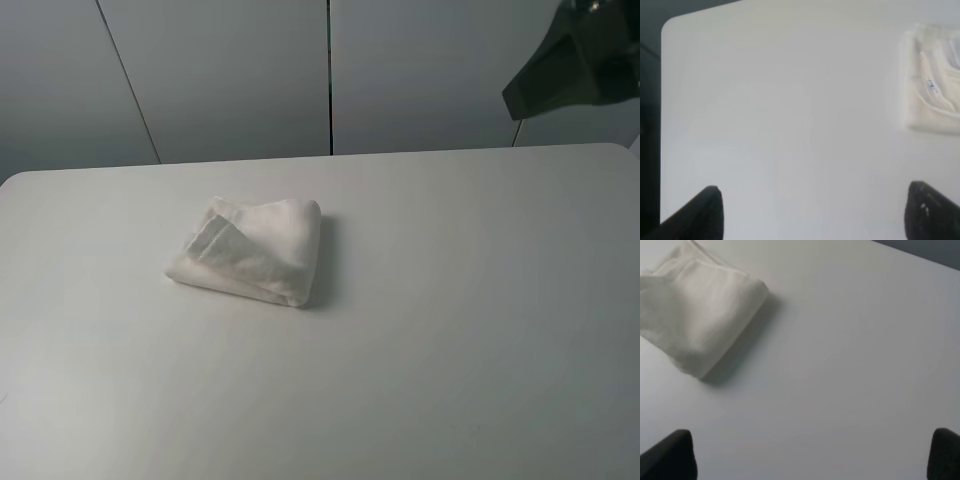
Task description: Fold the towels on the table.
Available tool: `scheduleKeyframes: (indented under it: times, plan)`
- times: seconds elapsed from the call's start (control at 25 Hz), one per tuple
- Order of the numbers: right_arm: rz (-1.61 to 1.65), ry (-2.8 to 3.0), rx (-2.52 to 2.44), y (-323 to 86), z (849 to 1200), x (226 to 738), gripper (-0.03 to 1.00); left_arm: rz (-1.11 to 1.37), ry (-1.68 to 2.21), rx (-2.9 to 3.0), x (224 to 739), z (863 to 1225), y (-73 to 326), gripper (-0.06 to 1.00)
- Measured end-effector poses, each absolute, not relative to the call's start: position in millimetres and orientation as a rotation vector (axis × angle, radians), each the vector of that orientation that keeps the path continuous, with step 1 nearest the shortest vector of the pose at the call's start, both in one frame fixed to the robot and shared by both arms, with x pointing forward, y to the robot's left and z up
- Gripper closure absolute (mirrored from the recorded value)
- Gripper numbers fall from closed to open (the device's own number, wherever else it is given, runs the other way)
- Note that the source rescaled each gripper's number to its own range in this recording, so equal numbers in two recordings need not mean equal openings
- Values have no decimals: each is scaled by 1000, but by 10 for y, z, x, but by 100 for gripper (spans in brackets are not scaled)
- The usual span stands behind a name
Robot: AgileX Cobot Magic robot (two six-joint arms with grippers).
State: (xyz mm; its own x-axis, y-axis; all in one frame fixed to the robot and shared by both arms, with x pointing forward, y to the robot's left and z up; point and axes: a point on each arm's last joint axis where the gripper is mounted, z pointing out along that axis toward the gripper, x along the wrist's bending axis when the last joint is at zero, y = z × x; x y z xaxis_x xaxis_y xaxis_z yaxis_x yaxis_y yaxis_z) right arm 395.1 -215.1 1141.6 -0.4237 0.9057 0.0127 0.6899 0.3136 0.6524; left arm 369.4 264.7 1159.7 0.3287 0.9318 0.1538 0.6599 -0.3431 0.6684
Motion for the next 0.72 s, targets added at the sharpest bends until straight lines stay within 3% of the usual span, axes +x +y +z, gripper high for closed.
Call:
scheduleKeyframes:
  times: [0.36, 0.72]
  plan:
    - [878, 2197, 1415, -2572, 11025, 3201, -3, 648, 1355, 1980, 2867, 11061, 2866, 1]
    - [974, 2177, 1325, -2834, 10603, 2677, -3, 650, 1309, 1906, 2541, 10711, 2957, 1]
